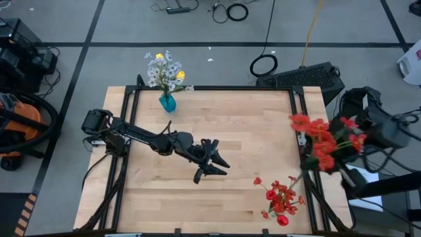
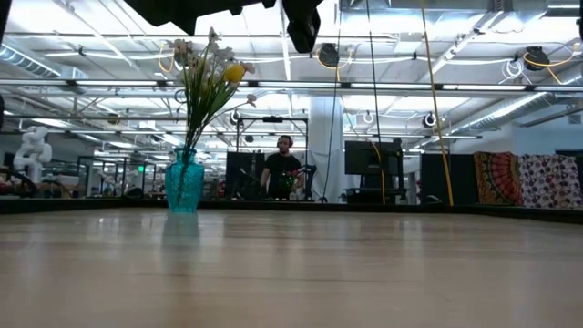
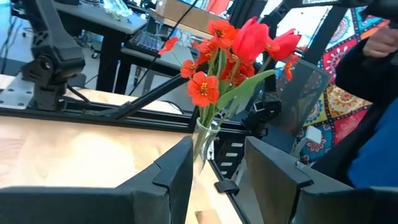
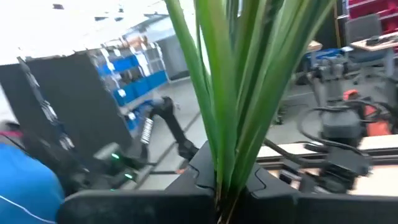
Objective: Sort flowers into vase by color
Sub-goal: Put the orange flowers into the transparent vase
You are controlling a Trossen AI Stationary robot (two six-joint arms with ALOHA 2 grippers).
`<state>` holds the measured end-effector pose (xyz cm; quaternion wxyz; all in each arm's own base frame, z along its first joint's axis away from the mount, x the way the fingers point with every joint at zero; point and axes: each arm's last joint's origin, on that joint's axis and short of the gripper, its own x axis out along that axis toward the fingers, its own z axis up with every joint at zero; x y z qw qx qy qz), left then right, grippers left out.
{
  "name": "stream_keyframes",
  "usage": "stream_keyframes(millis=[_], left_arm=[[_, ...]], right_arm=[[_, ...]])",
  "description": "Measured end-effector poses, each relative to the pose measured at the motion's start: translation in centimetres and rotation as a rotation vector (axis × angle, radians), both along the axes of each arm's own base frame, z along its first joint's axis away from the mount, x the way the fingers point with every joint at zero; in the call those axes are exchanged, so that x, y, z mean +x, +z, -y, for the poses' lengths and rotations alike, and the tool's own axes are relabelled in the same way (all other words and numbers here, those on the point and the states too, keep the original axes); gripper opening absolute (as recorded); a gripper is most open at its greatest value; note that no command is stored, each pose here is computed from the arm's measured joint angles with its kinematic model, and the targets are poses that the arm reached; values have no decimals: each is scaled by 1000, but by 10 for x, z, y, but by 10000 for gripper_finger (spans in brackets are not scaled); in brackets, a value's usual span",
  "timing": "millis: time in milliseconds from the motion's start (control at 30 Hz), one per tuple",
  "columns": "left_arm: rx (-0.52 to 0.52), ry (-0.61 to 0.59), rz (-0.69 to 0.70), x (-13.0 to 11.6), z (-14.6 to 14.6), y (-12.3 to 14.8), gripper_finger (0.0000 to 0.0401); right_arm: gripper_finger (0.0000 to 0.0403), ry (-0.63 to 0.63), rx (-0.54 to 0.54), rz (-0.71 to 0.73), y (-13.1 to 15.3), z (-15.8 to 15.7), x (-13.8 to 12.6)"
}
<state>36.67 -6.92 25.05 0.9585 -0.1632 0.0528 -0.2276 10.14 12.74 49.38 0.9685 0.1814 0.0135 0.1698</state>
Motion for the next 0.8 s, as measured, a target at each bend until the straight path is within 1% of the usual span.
stream_keyframes(millis=[67, 167, 267, 367, 567, 700, 800], left_arm=[[0, 14, 0, 0, 0, 0, 150], [1, 34, 0, 0, -1, 0, 150], [1, 54, 0, 1, -1, 0, 150], [1, 68, 0, 1, -1, 0, 150], [1, 76, 1, 1, -2, 0, 150], [1, 76, 0, 1, -2, 0, 150], [1, 76, 0, 1, -2, 0, 150]], right_arm=[[0, 26, 39, -3, 9, -7, -3], [0, 75, 66, -4, 18, -17, -8], [0, 118, 80, -30, 19, -29, -13], [0, 118, 60, -93, 9, -44, -17], [0, 78, 12, -200, -15, -77, -25], [0, 62, -23, -240, -31, -99, -30], [0, 5, -43, -251, -42, -112, -36]])
